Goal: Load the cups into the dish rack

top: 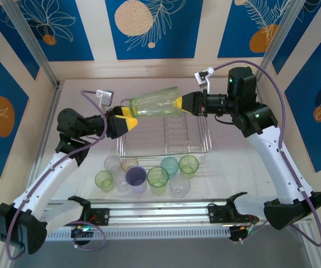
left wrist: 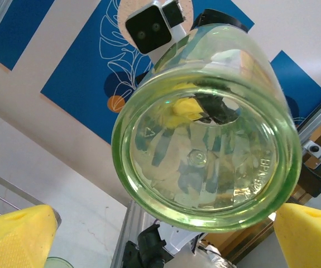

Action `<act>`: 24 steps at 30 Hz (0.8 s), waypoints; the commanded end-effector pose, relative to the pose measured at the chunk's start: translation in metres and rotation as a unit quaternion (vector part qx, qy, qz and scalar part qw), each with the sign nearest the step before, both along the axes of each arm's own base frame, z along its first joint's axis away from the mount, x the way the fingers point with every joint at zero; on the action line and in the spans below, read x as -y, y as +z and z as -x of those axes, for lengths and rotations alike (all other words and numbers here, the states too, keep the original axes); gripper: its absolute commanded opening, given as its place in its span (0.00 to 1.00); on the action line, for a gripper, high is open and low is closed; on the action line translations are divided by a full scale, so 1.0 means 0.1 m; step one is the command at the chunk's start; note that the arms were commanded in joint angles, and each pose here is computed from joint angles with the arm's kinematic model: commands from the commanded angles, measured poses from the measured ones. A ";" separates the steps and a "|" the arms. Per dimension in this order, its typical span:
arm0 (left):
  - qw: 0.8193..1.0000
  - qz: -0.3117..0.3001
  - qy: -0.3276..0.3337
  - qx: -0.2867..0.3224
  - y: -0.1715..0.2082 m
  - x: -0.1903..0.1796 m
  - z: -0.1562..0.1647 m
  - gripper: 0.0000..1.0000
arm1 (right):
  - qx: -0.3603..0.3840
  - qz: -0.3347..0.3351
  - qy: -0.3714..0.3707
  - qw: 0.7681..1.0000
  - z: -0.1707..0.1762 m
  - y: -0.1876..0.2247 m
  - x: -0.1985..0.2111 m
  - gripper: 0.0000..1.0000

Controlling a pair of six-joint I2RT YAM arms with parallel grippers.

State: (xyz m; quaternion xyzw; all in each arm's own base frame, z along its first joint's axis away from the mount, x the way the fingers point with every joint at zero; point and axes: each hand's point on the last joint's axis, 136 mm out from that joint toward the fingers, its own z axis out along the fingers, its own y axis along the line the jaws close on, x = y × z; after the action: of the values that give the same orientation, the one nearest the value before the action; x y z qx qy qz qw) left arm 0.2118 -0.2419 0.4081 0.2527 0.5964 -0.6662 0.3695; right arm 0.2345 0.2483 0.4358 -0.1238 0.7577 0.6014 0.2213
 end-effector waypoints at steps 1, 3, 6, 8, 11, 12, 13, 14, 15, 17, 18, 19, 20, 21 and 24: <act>0.998 0.018 -0.008 0.053 0.24 0.00 0.12 1.00 | -0.003 -0.009 0.035 0.999 0.06 -0.02 -0.08 0.00; 0.998 0.023 -0.006 0.059 0.24 -0.01 0.12 1.00 | -0.012 -0.007 0.045 0.999 0.04 -0.09 -0.13 0.00; 0.998 0.024 -0.006 0.058 0.23 0.00 0.11 1.00 | -0.020 -0.003 0.051 0.998 0.01 -0.16 -0.20 0.00; 0.998 0.025 -0.004 0.057 0.23 0.00 0.11 0.98 | -0.022 -0.003 0.054 0.998 0.00 -0.19 -0.23 0.00; 0.998 0.024 -0.004 0.055 0.22 0.00 0.11 0.91 | -0.030 -0.001 0.055 0.998 -0.04 -0.25 -0.27 0.00; 0.998 0.023 -0.004 0.054 0.21 0.00 0.10 0.86 | -0.031 0.000 0.055 0.998 -0.05 -0.27 -0.28 0.00; 0.998 0.022 -0.005 0.055 0.21 0.01 0.10 0.82 | -0.032 0.000 0.054 0.998 -0.06 -0.28 -0.29 0.00; 0.998 0.022 -0.005 0.053 0.20 0.01 0.10 0.78 | -0.035 0.001 0.055 0.998 -0.07 -0.29 -0.29 0.00; 0.999 0.021 -0.004 0.050 0.19 0.01 0.09 0.76 | -0.037 0.002 0.054 0.998 -0.09 -0.31 -0.30 0.00; 0.999 0.020 -0.001 0.048 0.17 0.01 0.08 0.68 | -0.040 0.003 0.051 0.998 -0.11 -0.34 -0.31 0.00; 0.999 0.020 0.001 0.047 0.15 0.01 0.07 0.63 | -0.044 0.004 0.050 0.998 -0.12 -0.36 -0.31 0.00; 0.999 0.020 0.006 0.044 0.14 0.01 0.05 0.58 | -0.044 0.004 0.050 0.998 -0.12 -0.36 -0.31 0.00; 0.999 0.018 0.011 0.040 0.13 0.01 0.04 0.54 | -0.048 0.005 0.050 0.998 -0.13 -0.38 -0.32 0.00; 0.999 0.015 0.018 0.036 0.11 0.01 0.01 0.51 | -0.050 0.006 0.051 0.997 -0.14 -0.39 -0.33 0.00; 0.999 -0.001 0.038 0.028 0.07 0.00 -0.04 0.36 | -0.062 0.011 0.052 0.997 -0.16 -0.46 -0.34 0.00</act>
State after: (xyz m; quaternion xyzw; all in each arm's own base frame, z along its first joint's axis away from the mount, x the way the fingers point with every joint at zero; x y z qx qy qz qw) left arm 0.2160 -0.2415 0.4115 0.2506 0.5908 -0.6590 0.3922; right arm 0.2457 0.2784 0.4001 -0.1386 0.7629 0.6119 0.1562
